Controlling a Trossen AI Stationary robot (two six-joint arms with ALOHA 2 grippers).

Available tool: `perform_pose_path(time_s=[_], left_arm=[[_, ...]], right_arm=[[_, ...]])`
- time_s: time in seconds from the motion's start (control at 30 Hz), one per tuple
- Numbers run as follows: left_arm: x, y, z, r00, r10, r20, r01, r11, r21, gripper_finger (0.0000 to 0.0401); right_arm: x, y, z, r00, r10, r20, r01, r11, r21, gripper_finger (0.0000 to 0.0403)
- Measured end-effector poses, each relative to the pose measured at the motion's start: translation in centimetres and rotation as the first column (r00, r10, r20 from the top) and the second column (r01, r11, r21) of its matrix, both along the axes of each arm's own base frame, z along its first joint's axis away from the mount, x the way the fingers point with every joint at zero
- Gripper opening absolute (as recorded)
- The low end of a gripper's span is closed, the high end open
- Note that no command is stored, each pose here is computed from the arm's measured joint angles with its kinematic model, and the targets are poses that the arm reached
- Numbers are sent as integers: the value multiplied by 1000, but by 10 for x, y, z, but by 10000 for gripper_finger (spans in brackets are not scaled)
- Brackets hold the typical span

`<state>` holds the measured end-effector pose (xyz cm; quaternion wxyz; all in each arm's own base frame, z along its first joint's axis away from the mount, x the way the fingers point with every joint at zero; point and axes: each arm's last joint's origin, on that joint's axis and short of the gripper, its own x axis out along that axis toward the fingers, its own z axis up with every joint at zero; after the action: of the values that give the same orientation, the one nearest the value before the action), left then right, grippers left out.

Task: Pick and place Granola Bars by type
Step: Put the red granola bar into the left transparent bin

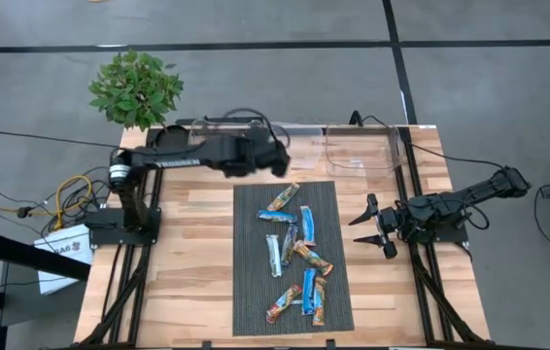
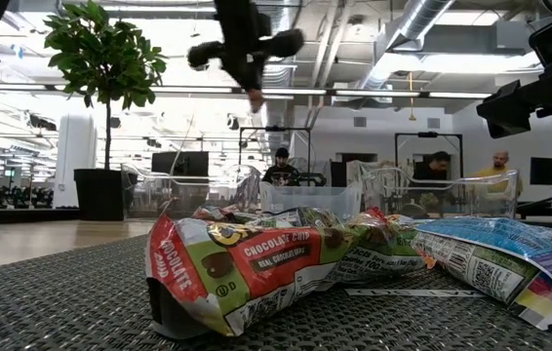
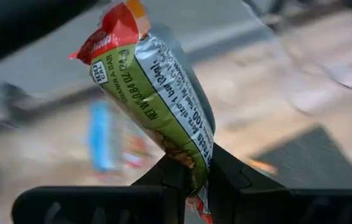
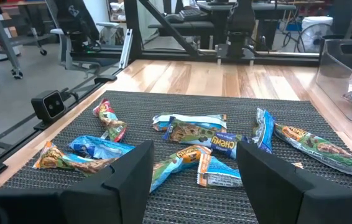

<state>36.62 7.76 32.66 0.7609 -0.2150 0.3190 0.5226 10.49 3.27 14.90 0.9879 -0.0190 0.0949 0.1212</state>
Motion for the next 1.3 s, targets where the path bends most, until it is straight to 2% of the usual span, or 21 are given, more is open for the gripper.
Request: perform_pose_path(time_s=[0.27, 0.53, 1.1, 1.3], left_arm=[[-46, 39, 22, 970, 86, -229, -58, 990, 125, 32], [-66, 60, 29, 920, 110, -376, -41, 982, 186, 32], [-70, 72, 28, 916, 99, -390, -40, 987, 155, 32], [-67, 77, 14, 919, 87, -385, -44, 992, 118, 32]], right_arm=[[0, 0, 0, 1000, 0, 0, 0, 1000, 0, 221], [0, 0, 0, 1000, 0, 0, 0, 1000, 0, 221], [0, 0, 0, 1000, 0, 0, 0, 1000, 0, 221], [0, 0, 0, 1000, 0, 0, 0, 1000, 0, 221]])
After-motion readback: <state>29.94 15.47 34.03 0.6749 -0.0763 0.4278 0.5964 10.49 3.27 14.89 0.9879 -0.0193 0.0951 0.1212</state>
